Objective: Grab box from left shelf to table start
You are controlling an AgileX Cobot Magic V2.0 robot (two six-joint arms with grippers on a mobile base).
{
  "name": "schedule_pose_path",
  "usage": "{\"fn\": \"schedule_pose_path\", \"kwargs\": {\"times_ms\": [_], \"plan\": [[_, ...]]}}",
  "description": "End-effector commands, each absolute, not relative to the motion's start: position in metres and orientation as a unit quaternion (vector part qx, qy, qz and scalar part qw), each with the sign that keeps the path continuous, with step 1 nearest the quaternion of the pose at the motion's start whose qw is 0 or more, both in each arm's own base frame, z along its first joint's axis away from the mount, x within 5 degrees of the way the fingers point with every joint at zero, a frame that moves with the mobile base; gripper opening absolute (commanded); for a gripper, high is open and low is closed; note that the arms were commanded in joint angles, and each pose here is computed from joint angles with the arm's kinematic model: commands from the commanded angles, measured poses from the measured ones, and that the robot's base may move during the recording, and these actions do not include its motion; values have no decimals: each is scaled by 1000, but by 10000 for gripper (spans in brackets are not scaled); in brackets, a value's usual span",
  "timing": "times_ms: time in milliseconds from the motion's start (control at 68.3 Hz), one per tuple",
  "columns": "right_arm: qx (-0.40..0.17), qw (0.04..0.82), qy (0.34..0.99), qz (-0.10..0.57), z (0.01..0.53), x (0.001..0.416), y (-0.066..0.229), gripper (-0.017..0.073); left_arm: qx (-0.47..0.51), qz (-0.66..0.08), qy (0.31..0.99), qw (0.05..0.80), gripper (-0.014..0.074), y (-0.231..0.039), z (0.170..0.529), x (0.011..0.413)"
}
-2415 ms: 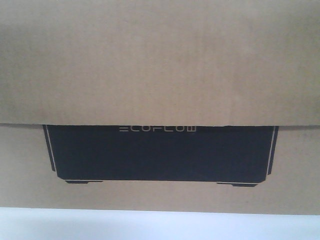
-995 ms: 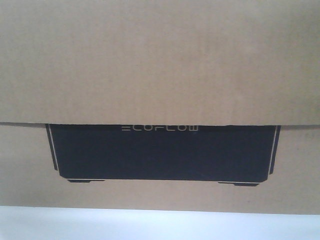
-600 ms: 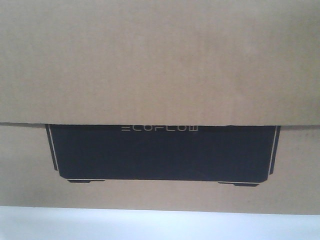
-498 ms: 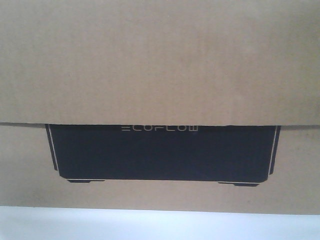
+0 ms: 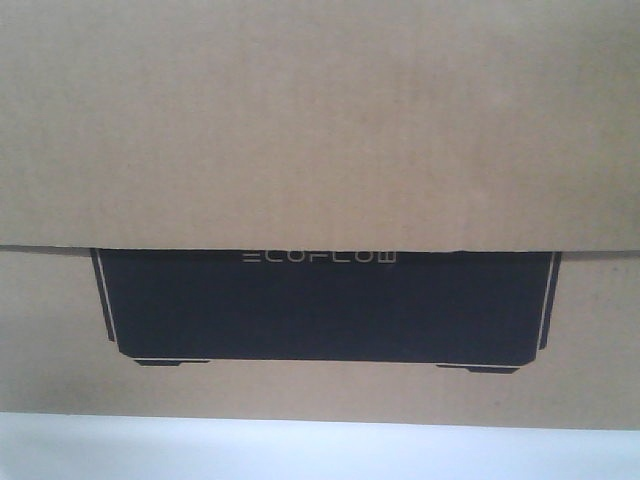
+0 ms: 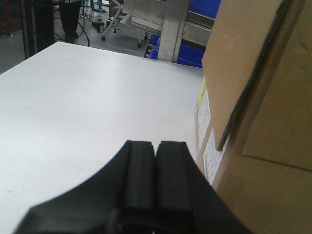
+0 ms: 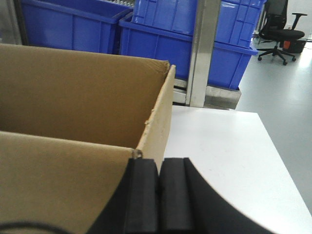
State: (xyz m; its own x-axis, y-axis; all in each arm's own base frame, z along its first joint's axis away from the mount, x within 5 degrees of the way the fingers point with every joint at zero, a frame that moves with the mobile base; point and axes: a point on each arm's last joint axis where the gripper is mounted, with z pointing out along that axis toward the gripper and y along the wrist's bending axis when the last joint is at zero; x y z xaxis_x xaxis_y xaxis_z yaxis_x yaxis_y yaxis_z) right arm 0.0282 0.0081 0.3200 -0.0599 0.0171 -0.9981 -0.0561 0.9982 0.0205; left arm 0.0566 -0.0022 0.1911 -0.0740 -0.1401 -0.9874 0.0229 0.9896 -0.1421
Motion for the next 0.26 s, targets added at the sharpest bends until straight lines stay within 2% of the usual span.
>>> {"fn": "schedule_pose_path", "kwargs": {"times_ms": [0,132,249], "plan": [[2,721,693,6,316,39,3,60,-41,-65,691,719,-100,-2,201,56],[-10,723,690,-37,280,52,-1,60,-41,-65,691,719,-100,-2,201,56],[-20,751,658,-47,251,53,-2,60,-41,-65,691,719,-100,-2,201,56]]}}
